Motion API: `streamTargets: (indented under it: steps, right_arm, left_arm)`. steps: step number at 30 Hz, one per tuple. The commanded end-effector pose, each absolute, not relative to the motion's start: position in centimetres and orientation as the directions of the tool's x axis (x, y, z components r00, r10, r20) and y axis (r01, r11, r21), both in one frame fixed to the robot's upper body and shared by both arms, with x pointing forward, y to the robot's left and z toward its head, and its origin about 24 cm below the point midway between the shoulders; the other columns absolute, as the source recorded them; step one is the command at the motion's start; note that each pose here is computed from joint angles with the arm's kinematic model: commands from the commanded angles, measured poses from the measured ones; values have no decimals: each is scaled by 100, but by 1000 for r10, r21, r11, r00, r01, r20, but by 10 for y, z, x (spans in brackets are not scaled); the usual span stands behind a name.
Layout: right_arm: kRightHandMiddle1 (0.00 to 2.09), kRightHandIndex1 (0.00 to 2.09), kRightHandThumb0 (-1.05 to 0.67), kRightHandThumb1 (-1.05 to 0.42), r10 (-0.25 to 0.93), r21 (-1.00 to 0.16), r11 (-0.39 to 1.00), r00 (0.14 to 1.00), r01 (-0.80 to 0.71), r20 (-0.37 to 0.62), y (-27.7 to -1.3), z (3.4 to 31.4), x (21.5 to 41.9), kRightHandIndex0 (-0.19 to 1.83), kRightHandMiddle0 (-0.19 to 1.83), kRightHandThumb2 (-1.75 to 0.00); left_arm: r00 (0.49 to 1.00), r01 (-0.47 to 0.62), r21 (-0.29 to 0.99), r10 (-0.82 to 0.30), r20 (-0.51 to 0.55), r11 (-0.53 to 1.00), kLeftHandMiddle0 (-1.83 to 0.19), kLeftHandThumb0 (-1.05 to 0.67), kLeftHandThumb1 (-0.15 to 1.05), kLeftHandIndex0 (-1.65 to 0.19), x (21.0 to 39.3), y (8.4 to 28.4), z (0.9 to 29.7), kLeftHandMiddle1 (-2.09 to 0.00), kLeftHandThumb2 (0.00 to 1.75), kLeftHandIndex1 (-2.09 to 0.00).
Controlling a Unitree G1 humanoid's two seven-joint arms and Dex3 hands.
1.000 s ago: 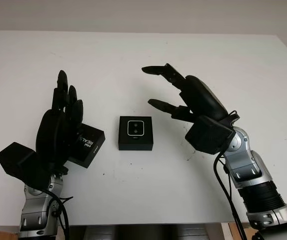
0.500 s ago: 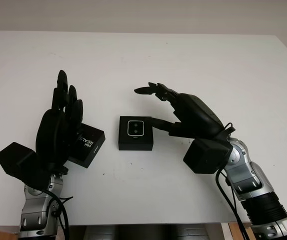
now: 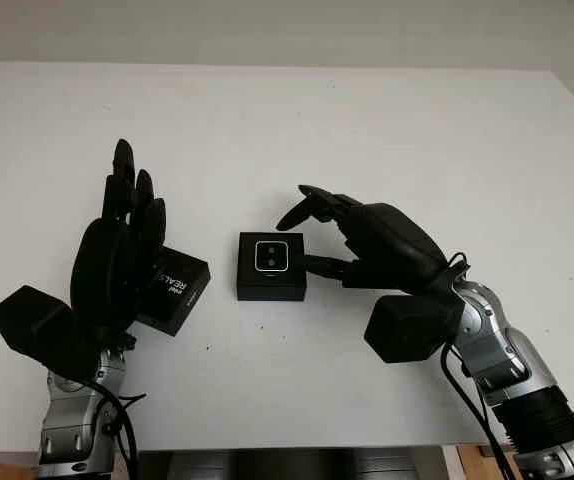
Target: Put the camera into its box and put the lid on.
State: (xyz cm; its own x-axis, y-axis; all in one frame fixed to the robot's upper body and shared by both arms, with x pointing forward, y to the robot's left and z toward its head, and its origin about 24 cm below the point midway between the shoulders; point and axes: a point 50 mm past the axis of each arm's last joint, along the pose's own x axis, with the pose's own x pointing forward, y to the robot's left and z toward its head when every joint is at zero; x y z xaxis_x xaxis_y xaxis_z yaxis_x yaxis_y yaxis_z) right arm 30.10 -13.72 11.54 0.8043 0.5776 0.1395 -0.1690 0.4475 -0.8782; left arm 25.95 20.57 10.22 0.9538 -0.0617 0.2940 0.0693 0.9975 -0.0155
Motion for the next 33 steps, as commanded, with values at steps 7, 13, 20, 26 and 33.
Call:
streamTargets:
  steps: [7, 13, 20, 26, 33]
  right_arm:
    - [132, 6, -55, -105, 592, -903, 397, 798, -168, 112, -140, 110, 299, 22, 8, -33]
    - [132, 6, -56, -105, 594, -902, 400, 796, -164, 119, -139, 109, 299, 22, 5, -36]
    - [129, 5, -58, -105, 596, -908, 390, 794, -155, 120, -138, 110, 298, 21, 1, -39]
    - [111, 5, -58, -105, 592, -910, 395, 793, -130, 144, -138, 113, 299, 20, 3, -41]
    - [84, 5, -58, -105, 580, -915, 399, 790, -61, 201, -138, 124, 302, 20, -5, -44]
  left_arm:
    - [951, 63, -5, -59, 304, 998, 19, -72, 105, 19, 256, 207, 104, 0, 48, 0]
    - [951, 64, -11, -57, 305, 998, 19, -73, 105, 19, 256, 206, 104, 0, 46, 0]
    - [952, 65, -8, -59, 300, 998, 19, -73, 105, 19, 256, 206, 104, 0, 46, 0]
    - [951, 70, 9, -69, 301, 998, 19, -73, 105, 19, 256, 205, 104, 0, 49, 0]
    - [952, 69, 4, -67, 300, 998, 19, -72, 105, 19, 256, 206, 103, 0, 50, 0]
